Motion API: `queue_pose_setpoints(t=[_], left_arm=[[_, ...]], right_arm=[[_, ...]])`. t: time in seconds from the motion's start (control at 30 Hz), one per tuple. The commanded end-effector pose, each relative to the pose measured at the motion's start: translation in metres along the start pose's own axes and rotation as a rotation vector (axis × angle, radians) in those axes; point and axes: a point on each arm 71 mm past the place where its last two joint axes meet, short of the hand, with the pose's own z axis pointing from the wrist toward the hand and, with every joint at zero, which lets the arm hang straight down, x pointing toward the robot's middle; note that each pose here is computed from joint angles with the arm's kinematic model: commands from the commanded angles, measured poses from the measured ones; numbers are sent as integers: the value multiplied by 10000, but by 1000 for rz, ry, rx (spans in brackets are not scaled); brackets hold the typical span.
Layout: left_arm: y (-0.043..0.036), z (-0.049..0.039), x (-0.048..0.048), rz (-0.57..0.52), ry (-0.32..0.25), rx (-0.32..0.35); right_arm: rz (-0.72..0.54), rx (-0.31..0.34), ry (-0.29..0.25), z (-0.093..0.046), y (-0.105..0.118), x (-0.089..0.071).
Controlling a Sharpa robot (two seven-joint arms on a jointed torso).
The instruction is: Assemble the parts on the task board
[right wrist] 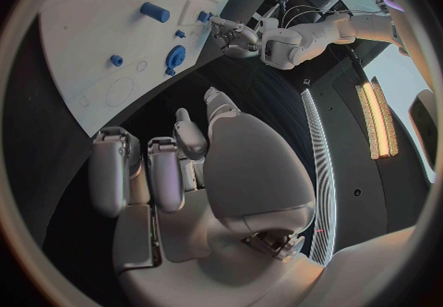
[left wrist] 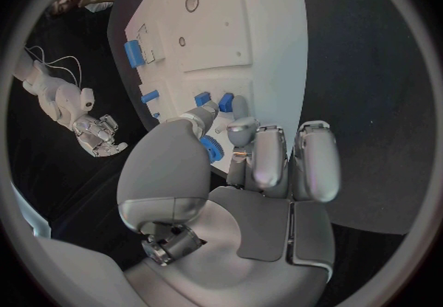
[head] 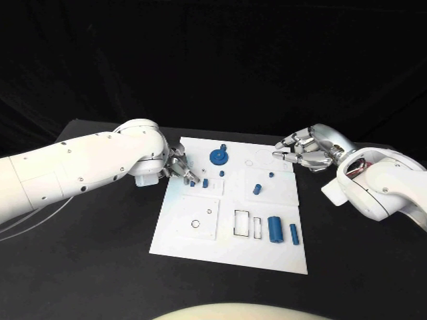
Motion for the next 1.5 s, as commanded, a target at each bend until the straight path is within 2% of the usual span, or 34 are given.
queue_pose_setpoints(t=[0.03, 0.2, 0.3, 0.37, 0.5, 0.6, 0.67, 0.8, 0.93, 1.1, 1.27, 1.5], left_arm=[[-33, -36, -13, -32, -34, 25], [-49, -130, -109, -72, -101, 53], [-95, -216, -192, -98, -157, 104], [-166, -279, -235, -129, -206, 179], [-313, -349, -266, -175, -308, 336], [-422, -360, -229, -154, -428, 454], [-485, -349, -166, -119, -489, 518], [-593, -300, -21, -36, -548, 591], [-682, -230, 74, 87, -570, 612], [-753, -127, 148, 197, -564, 598], [-830, -16, 212, 285, -517, 554], [-831, 83, 250, 345, -445, 495]], right_arm=[[-3, -10, 6, 3, 6, 10], [-2, -5, 2, 1, -10, -4], [-1, -5, -3, -1, -13, -10], [-1, -6, -6, 0, -15, -13], [0, -5, -9, 5, -21, -18], [0, -5, -10, 9, -24, -19], [0, -5, -12, 9, -25, -19], [-1, -5, -14, 9, -30, -17], [1, -6, -11, 8, -25, 1], [5, -7, -5, 3, -20, 32], [7, -7, -5, 6, -23, 41], [7, -8, -5, 8, -21, 47]])
